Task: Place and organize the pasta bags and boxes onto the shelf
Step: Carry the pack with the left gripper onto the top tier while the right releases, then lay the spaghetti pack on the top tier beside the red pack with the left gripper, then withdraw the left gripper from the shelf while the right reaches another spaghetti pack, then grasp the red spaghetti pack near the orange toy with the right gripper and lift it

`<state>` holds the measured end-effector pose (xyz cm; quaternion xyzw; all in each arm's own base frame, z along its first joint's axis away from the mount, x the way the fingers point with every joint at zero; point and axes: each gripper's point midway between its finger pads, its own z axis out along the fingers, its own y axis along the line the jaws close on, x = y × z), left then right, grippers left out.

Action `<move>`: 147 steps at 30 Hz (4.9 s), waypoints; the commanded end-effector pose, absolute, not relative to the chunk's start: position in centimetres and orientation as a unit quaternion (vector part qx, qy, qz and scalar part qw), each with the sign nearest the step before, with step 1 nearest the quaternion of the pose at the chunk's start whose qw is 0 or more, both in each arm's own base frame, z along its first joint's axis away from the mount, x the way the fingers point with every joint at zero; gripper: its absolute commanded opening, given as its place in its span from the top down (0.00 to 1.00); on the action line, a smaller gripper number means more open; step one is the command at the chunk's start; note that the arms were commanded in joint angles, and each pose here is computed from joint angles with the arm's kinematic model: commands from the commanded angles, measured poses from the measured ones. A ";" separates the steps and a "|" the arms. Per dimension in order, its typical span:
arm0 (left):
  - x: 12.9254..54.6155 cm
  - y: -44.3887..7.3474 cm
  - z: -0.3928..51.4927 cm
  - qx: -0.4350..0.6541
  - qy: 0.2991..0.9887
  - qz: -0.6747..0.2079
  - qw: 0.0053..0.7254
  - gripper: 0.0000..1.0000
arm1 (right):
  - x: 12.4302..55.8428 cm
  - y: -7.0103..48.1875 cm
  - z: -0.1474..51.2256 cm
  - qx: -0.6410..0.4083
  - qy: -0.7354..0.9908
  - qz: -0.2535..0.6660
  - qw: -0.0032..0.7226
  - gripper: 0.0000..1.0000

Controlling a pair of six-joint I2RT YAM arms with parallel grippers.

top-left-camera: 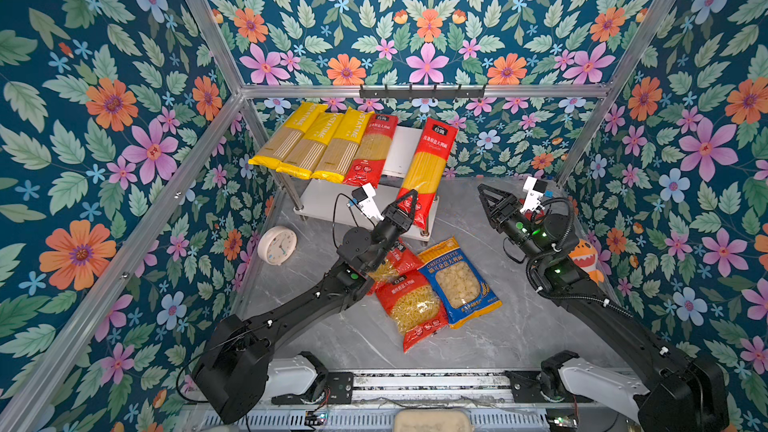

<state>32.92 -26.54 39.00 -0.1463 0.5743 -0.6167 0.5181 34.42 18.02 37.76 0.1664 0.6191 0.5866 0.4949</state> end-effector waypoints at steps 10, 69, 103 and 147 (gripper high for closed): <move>37.4 -23.7 40.7 -0.200 0.624 -0.563 0.504 1.00 | 34.3 18.1 37.7 0.158 0.616 0.586 0.502 0.38; 37.7 -22.0 39.6 -0.255 0.589 -0.600 0.479 0.34 | 34.6 18.7 36.3 0.144 0.651 0.545 0.509 0.39; 27.3 -31.2 25.4 -0.031 0.728 -0.457 0.511 0.31 | 36.6 7.2 14.6 0.149 0.918 0.136 0.342 0.40; 27.3 -32.7 22.7 -0.015 0.749 -0.452 0.485 0.33 | 36.0 -3.7 4.0 0.174 0.974 -0.071 0.131 0.93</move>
